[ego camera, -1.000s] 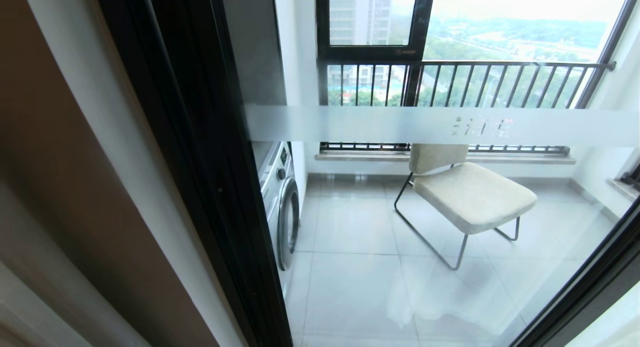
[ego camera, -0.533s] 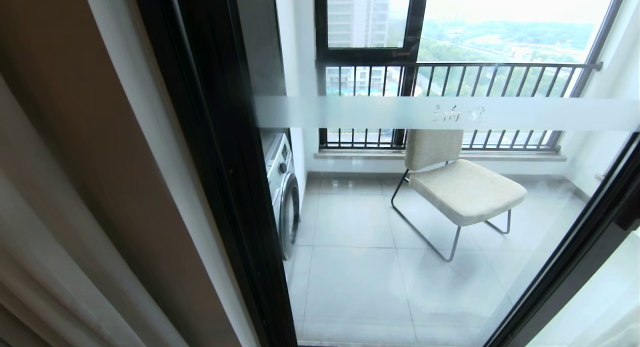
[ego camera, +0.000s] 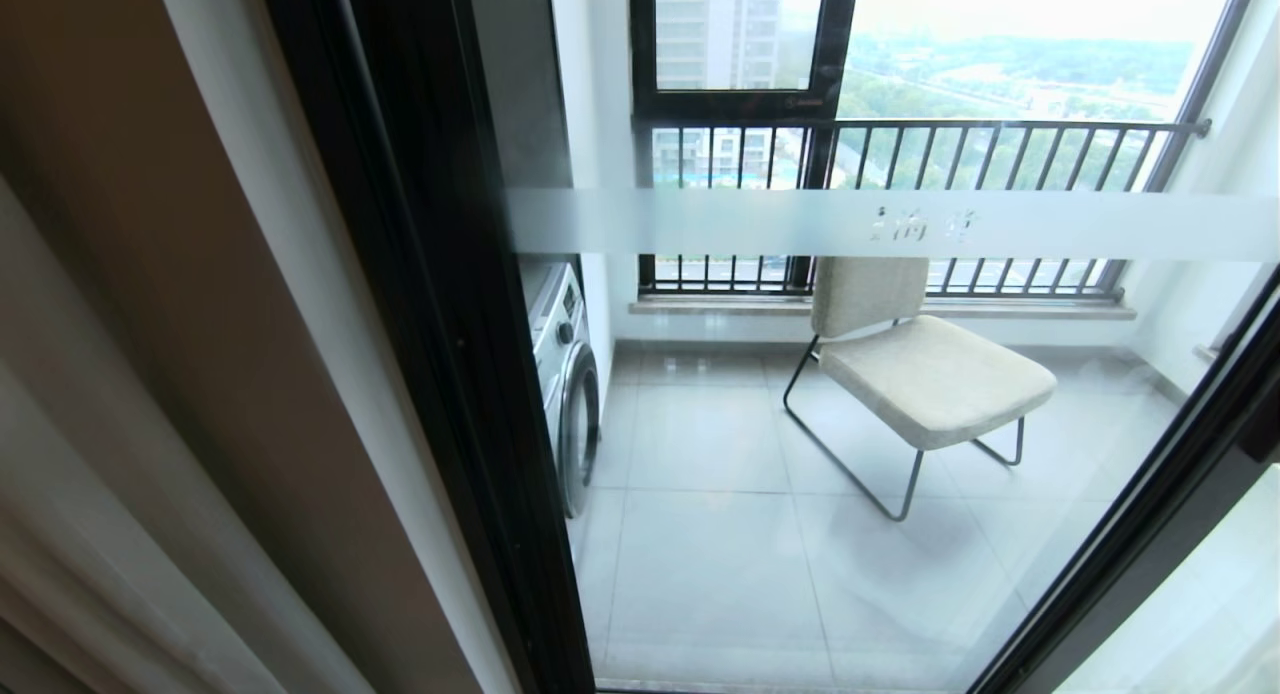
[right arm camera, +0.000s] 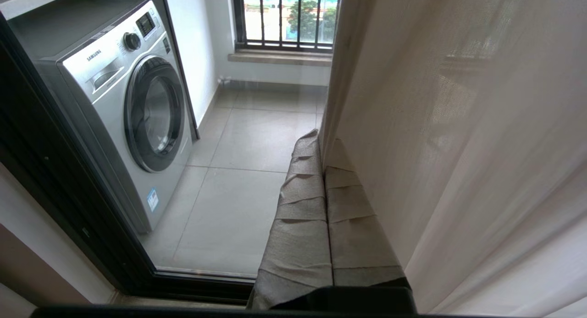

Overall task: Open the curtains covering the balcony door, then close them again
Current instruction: Close the inner curtains on both sides

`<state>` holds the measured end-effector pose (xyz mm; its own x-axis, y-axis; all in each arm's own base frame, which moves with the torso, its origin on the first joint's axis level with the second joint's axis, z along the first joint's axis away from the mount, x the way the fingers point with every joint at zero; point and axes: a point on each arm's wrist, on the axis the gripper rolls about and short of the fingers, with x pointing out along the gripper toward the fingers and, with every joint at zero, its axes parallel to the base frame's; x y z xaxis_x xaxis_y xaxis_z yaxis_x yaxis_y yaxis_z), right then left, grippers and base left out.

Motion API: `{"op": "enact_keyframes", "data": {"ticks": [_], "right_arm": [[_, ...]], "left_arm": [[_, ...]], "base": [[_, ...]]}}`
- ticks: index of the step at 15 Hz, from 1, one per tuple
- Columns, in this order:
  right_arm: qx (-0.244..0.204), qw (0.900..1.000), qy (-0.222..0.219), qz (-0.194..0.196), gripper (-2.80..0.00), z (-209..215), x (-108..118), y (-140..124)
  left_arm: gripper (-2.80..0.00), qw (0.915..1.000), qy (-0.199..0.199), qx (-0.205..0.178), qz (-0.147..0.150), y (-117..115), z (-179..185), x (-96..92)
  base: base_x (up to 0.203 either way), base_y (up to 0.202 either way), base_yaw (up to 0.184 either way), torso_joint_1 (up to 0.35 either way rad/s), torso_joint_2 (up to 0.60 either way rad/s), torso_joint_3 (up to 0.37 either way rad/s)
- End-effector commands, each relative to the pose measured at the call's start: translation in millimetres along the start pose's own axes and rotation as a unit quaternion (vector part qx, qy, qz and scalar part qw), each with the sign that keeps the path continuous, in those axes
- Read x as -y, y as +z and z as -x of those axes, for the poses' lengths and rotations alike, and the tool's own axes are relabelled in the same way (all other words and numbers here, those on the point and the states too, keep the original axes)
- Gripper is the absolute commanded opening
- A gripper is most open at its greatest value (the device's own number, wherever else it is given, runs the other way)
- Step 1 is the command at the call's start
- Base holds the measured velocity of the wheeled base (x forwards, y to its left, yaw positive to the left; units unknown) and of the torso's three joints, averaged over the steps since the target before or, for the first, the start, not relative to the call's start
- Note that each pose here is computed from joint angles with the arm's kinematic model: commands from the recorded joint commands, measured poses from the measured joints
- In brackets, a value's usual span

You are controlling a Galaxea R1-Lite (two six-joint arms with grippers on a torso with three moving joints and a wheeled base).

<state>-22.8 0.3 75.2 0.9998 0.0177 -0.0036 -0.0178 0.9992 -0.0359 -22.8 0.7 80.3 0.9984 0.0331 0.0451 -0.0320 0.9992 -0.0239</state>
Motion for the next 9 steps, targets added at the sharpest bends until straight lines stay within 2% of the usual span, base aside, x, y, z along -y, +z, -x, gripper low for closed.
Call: {"op": "enact_keyframes", "data": {"ticks": [1, 9], "right_arm": [[0.001, 1.0, 0.0, 0.0, -2.8, 0.1, 0.0, 0.2], [0.0, 1.0, 0.0, 0.0, -2.8, 0.0, 0.0, -0.1]], "left_arm": [[-2.8, 1.0, 0.0, 0.0, 0.0, 0.0, 0.0, 0.0], [-2.8, 1.0, 0.0, -0.005, 0.001, -1.0, 0.0, 0.0]], "base": [[0.0, 0.0, 0.0, 0.0, 0.0, 0.0], [0.0, 0.0, 0.0, 0.0, 0.0, 0.0]]}}
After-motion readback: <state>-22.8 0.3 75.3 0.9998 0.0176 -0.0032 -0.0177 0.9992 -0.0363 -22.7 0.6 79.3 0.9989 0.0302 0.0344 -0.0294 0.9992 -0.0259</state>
